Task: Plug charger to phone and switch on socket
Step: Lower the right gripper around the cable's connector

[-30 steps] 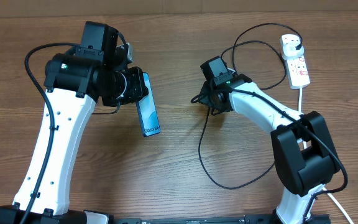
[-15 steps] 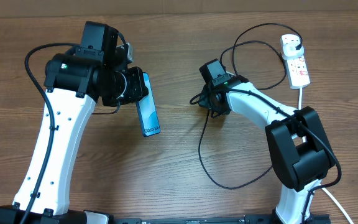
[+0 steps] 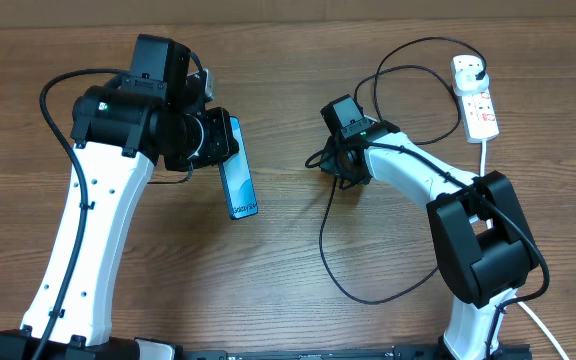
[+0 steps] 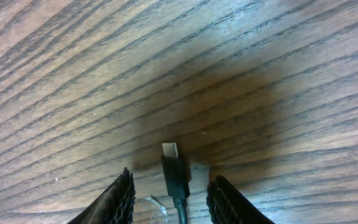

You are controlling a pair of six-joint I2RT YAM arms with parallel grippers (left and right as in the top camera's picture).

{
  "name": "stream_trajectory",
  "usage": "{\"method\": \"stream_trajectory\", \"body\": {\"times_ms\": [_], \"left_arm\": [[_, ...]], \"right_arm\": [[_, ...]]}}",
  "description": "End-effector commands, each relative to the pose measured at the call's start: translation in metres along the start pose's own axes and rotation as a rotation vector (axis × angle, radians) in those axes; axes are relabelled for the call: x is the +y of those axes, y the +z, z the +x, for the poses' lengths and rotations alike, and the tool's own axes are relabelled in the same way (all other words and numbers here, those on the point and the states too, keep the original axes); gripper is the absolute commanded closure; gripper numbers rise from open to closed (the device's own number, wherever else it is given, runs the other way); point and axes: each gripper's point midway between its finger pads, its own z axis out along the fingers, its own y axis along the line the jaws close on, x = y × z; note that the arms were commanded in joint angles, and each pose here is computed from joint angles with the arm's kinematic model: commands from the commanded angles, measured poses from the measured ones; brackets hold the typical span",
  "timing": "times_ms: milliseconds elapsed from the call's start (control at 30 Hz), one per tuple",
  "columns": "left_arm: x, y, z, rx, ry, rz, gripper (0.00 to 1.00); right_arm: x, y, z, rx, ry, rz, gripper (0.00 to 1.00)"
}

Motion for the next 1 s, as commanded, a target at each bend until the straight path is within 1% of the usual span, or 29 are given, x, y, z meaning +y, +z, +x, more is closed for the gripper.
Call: {"method": "stream_trajectory", "body": {"times_ms": [0, 200, 233, 300, 400, 700, 800, 867, 967], "left_arm": [[-0.006, -0.011, 0.000, -0.033, 0.005, 0.020, 0.96], [-0.006, -0.011, 0.000, -0.032, 0.005, 0.020, 0.96], [-0.006, -0.011, 0.000, -0.032, 0.005, 0.020, 0.96], [-0.006, -0.011, 0.000, -0.033, 0.005, 0.021, 0.96], [-0.006, -0.011, 0.000, -0.033, 0.005, 0.020, 0.96], [-0.005, -0.011, 0.000, -0.033, 0.005, 0.020, 0.96], [-0.005, -0.011, 0.000, -0.032, 0.005, 0.019, 0.96], [-0.005, -0.011, 0.000, -0.032, 0.005, 0.019, 0.96], [-0.005, -0.011, 0.000, -0.033, 0.006, 0.020, 0.96]], "right_arm": [[0.003, -0.001, -0.008, -0.019, 0.008, -0.007, 0.62], [0.009, -0.001, -0.003, -0.018, -0.008, -0.011, 0.62], [0.010, -0.001, -0.002, -0.017, -0.012, -0.013, 0.60], [0.011, -0.002, -0.001, -0.019, -0.018, -0.016, 0.53], [0.012, -0.002, -0.002, -0.022, -0.017, -0.019, 0.48], [0.019, -0.002, -0.005, -0.032, -0.015, -0.049, 0.47], [0.018, -0.002, -0.005, -0.030, -0.016, -0.045, 0.33], [0.017, -0.002, -0.005, -0.029, -0.016, -0.044, 0.30], [0.016, -0.002, -0.003, -0.023, -0.016, -0.037, 0.30]]}}
